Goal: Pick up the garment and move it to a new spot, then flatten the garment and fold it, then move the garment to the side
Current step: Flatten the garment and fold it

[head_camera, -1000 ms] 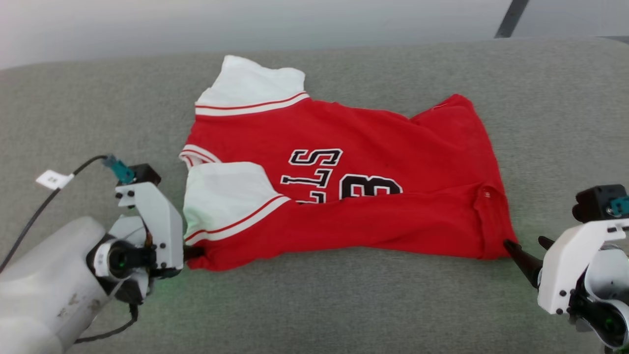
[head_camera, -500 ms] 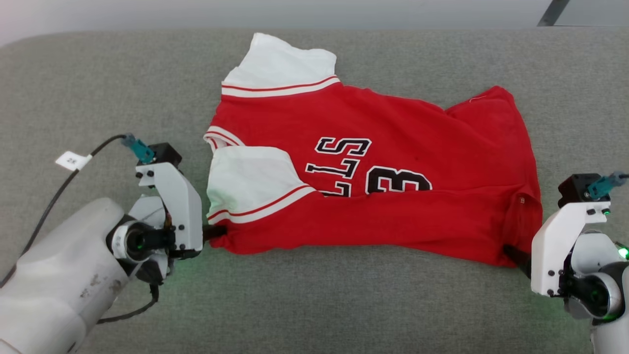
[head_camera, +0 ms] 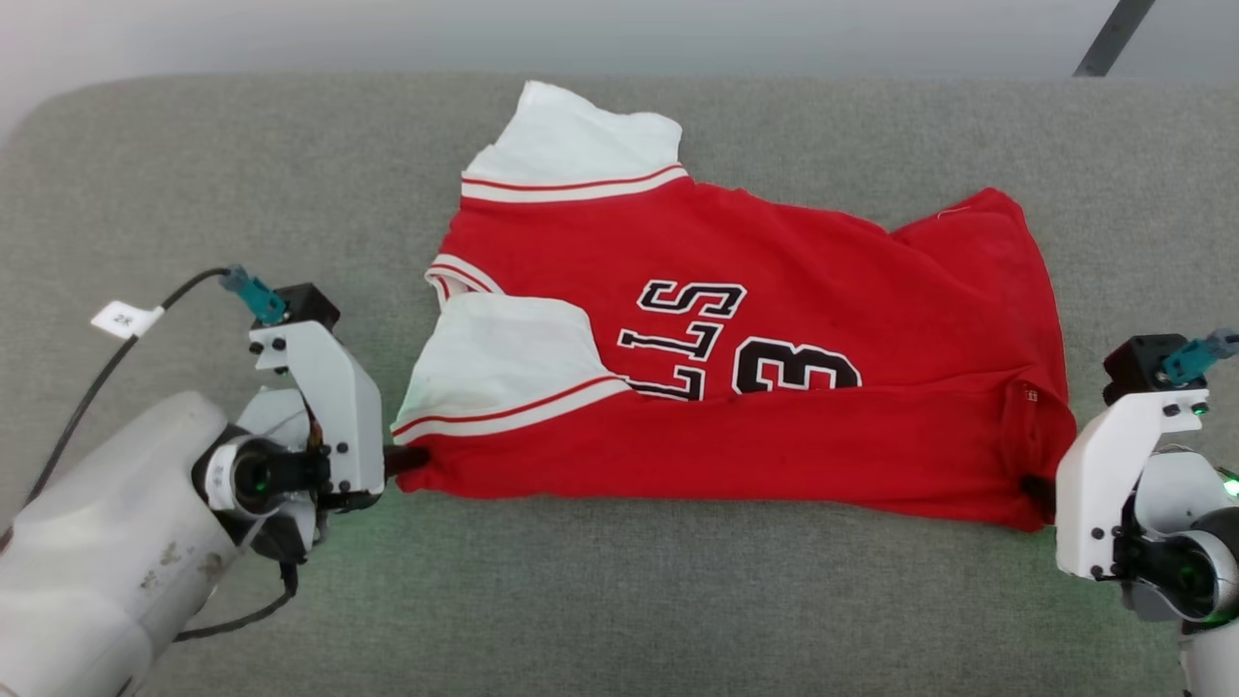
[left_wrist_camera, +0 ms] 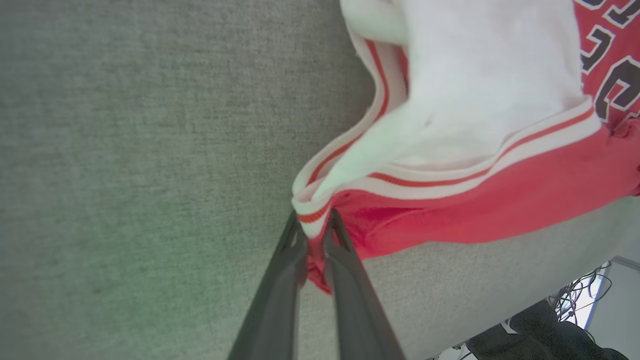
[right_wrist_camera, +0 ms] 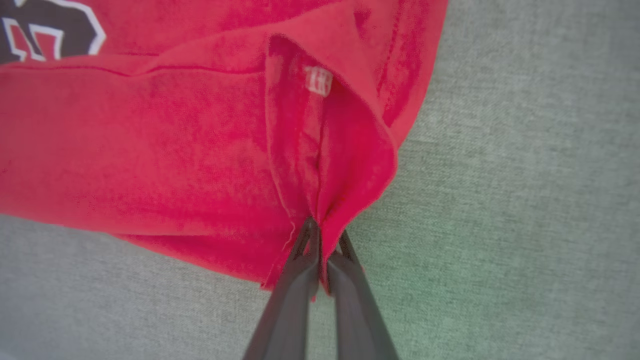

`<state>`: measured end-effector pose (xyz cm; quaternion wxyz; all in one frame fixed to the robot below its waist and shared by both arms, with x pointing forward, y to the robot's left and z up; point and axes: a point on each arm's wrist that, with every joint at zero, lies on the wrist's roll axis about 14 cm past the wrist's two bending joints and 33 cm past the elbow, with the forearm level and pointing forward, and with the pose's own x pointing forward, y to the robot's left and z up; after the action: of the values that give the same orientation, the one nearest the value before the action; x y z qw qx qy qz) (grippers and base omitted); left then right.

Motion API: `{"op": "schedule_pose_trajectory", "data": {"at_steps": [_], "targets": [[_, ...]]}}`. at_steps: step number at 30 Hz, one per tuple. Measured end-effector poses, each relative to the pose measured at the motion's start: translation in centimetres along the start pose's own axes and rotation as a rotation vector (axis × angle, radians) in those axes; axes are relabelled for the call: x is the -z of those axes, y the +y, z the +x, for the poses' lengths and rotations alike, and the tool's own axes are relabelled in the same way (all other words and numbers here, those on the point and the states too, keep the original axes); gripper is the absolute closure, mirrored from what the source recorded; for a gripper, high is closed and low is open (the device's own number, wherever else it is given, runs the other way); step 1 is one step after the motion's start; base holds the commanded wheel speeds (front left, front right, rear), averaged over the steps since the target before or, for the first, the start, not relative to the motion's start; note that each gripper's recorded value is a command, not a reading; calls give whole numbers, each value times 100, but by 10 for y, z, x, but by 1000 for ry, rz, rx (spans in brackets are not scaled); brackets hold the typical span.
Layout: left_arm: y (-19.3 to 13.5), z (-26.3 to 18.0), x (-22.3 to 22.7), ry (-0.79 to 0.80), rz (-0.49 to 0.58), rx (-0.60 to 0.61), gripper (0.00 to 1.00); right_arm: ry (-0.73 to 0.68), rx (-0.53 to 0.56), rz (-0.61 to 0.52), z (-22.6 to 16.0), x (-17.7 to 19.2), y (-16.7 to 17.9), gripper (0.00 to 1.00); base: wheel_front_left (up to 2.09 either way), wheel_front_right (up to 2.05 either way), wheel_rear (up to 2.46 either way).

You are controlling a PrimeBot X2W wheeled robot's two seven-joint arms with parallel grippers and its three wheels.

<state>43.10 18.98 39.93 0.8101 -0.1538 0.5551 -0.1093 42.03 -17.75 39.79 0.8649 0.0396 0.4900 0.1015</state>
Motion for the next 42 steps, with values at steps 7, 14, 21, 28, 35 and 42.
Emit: {"op": "schedule_pose_trajectory", "data": {"at_steps": [7,14,21,28,35,42], "targets": [[2,-21,-1,-37,19,-17,100,-16,5,-20,-12,-3,-2,100,0,0,0],[2,-43,16,-29,31,-30,100,1,4,-53,-28,6,-2,100,0,0,0],[4,-60,51,15,14,-51,100,58,0,-87,-43,26,1,100,0,0,0],[3,-66,89,59,0,-57,100,109,-9,-78,-52,49,1,100,0,0,0],[1,-58,104,74,-5,-57,91,118,-22,-53,-51,61,5,100,0,0,0],[-1,-45,108,86,5,-58,44,122,-34,-46,-49,69,10,68,0,0,0]]}}
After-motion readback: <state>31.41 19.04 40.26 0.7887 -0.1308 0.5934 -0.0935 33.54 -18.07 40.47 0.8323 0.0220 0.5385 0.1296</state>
